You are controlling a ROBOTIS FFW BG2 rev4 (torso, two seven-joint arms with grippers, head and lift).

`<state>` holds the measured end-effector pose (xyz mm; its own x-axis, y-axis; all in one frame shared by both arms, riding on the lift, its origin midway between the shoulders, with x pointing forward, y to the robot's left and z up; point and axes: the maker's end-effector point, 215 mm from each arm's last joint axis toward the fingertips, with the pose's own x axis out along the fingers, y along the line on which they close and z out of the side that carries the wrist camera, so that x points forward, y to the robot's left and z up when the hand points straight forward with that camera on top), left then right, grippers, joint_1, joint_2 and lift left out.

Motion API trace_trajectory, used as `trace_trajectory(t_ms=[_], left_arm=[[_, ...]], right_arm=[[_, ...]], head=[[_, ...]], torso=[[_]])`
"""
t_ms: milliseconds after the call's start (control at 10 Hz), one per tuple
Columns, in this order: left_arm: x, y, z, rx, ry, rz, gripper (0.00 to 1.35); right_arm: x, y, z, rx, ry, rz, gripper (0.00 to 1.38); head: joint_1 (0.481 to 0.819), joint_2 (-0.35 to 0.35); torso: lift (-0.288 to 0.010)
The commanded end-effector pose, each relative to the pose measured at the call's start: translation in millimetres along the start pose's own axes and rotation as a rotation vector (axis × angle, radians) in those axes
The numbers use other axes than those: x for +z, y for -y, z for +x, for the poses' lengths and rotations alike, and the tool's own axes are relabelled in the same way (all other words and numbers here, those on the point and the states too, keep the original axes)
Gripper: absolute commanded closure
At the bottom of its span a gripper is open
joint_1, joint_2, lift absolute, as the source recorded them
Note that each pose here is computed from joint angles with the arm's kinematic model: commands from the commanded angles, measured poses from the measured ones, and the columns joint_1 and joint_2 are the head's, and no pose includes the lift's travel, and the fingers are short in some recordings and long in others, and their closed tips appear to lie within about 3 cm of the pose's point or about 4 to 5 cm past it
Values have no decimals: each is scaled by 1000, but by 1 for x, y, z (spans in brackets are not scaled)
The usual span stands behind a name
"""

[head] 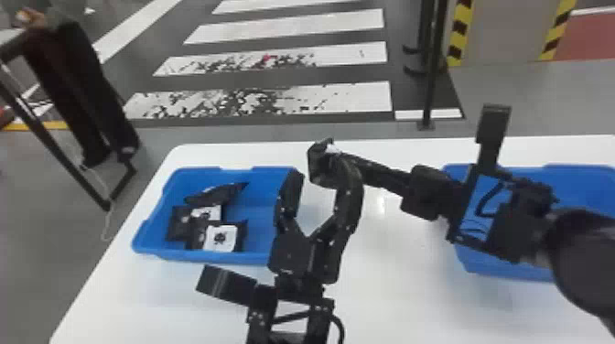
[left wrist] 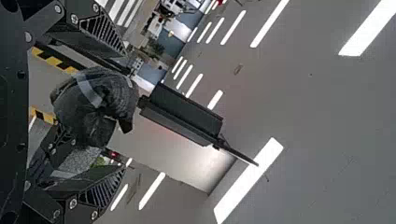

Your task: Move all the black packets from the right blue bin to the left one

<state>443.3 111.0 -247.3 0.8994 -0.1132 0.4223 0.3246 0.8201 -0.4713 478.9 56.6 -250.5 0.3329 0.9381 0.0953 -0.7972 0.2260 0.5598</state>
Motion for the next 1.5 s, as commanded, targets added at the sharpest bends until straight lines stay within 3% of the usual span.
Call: trace_trajectory(t_ms=[0, 100, 200, 300, 400, 900, 1100, 1200, 1300, 1400], left_arm=[[-3, -4, -1, 11, -11, -9, 213], [-5, -9, 0, 23, -20, -10, 320], [-3, -13, 0, 32, -14, -16, 768], [4, -15, -1, 33, 8, -22, 1056], [6, -15, -2, 35, 16, -23, 1223], [18, -16, 1, 2, 43, 16, 1205], [46, -35, -5, 47, 129, 65, 1205], [51, -54, -6, 78, 139, 114, 1205], [63, -79, -4, 102, 159, 224, 1205], [71, -109, -1, 134, 164, 361, 1205]], right_arm=[[3, -3, 1, 8, 4, -3, 1210], [2, -6, 2, 17, 4, 2, 1210], [1, -7, 3, 20, 4, 4, 1210], [0, -8, 2, 25, 2, 5, 1210], [-1, -7, 2, 23, 4, 10, 1210], [-1, -1, 3, 16, 8, 13, 1208], [0, 2, 2, 17, 25, 27, 1033], [1, 6, 0, 11, 43, 37, 1023], [2, 9, -1, 10, 57, 44, 743], [1, 12, -4, 6, 63, 52, 326]], head=[[695, 201], [695, 203], [695, 205], [695, 210], [695, 217], [693, 218], [689, 235], [684, 258], [679, 275], [677, 286]], torso=[[-168], [-168], [-168], [-168], [-168], [-168], [-168], [-168], [-168], [-168]])
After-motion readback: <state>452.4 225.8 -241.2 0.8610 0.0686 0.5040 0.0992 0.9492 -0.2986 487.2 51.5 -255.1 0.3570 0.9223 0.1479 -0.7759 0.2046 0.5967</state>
